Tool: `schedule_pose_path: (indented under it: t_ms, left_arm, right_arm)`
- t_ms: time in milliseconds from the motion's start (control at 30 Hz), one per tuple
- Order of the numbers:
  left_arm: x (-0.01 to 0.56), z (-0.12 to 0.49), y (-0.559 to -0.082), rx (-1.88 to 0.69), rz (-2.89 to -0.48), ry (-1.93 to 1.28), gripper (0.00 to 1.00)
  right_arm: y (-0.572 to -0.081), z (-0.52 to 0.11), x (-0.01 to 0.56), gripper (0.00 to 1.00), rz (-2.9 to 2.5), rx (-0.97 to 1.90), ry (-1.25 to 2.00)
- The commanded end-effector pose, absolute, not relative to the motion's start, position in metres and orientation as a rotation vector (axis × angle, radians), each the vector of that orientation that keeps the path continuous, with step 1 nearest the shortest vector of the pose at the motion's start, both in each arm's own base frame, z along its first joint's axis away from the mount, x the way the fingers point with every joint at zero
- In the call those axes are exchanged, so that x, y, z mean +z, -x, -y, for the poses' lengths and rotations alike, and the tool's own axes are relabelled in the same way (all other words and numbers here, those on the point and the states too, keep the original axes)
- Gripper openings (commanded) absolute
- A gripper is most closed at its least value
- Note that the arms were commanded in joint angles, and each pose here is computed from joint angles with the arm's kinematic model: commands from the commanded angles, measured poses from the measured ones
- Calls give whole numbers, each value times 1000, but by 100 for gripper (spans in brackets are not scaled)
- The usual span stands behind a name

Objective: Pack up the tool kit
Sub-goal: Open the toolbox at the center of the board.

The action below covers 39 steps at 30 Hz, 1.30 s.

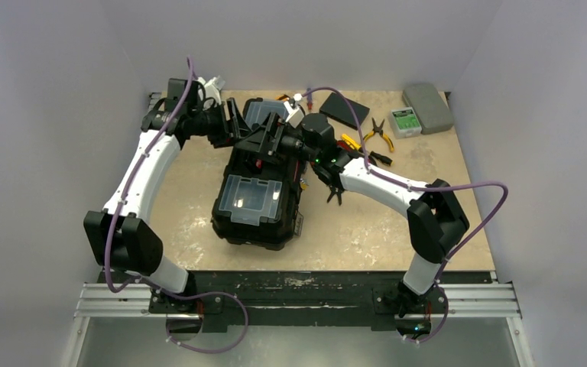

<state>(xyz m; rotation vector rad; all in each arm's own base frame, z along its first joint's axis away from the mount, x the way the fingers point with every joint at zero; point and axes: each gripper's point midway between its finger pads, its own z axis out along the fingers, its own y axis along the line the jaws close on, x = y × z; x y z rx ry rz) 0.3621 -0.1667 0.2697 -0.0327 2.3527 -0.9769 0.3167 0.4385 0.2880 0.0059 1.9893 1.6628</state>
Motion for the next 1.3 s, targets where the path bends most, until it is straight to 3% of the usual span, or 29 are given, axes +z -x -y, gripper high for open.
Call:
schedule_pose_path:
  t_ms: [0,267,533,667,867,1167,1200,1267]
  left_arm:
    - [274,179,-353,-1023,-2372,-61,55]
    - [266,188,-347,-1012,-2405,-125,24]
    - [259,193,-342,-968,-2444,-167,31]
    - [252,194,-342,-956,-2467,-166,24]
    - [243,187,-343,-855,-2500,-166,27]
    - [231,169,-346,-591,-2535,-180,18]
    - [230,167,-347,-569,-2540,-178,19]
    - [226,166,-348,-547,-2554,-178,31]
  right_arm:
    - [-305,-441,341,83,-1797,1773,103]
    - [-305,-438,339,85,-1807,1755,92]
    - [-315,-393,330,90,-1870,1523,-27]
    - [-314,-360,331,90,-1878,1410,-70]
    - [-310,-293,323,93,-1873,1111,-181]
    - [-308,-211,257,94,-2005,631,-357]
    - [-308,-209,253,94,-2007,628,-361]
    - [-306,-209,246,94,-2013,633,-361]
